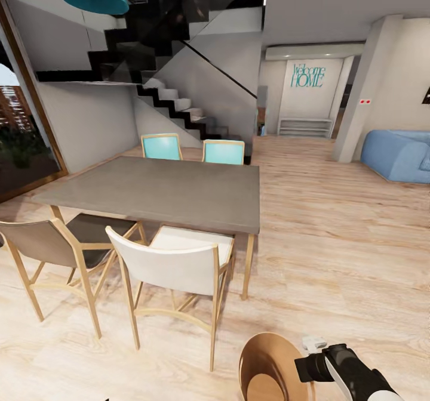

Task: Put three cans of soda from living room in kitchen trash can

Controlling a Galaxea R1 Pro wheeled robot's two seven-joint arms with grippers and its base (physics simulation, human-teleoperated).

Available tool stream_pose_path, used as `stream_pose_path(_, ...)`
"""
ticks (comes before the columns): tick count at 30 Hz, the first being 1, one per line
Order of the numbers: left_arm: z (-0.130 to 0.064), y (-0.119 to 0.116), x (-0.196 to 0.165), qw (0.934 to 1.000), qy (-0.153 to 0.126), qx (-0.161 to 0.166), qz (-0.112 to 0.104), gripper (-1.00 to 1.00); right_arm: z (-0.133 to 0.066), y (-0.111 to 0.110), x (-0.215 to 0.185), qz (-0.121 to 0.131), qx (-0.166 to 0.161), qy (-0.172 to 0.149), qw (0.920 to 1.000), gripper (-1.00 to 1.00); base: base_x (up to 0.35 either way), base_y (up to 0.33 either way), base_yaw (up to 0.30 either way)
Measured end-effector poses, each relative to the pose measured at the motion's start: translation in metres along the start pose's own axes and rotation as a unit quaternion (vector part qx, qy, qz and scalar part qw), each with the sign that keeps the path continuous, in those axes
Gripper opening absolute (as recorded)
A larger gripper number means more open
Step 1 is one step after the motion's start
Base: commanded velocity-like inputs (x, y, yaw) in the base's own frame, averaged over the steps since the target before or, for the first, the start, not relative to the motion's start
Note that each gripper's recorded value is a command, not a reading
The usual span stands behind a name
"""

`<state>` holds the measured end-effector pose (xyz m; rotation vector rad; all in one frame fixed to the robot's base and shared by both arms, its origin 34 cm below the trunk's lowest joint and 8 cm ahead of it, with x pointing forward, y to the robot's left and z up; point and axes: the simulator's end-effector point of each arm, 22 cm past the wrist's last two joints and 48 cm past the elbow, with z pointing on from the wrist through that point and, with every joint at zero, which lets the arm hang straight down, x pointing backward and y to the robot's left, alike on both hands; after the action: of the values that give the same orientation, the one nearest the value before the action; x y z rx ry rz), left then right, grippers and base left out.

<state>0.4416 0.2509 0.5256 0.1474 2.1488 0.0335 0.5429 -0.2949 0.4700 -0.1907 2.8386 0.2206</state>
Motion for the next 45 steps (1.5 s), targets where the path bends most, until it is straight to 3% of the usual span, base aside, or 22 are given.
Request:
stream_pose_path(14, 0.0, -0.0002, 0.0005, 1.0, 0.001, 0.001, 0.0, 1.0, -0.0002, -0.0005, -0.0005, 0.002, 0.0, -0.001, 1.0, -1.0, 0.0, 0.198, -0.151)
stream_pose_path(29, -0.0001, -0.0011, 0.0022, 1.0, 0.003, 0.001, 0.004, 1.0, 0.0012, -0.001, 0.0017, 0.001, 0.001, 0.002, 1.0, -1.0, 0.0, 0.03, -0.186)
stream_pose_path(45, -0.0001, -0.004, 0.002, 1.0, 0.002, 0.004, 0.007, 1.0, 0.0013, -0.0006, 0.0012, 0.001, 0.0, 0.001, 1.0, -1.0, 0.0, -0.228, -0.012)
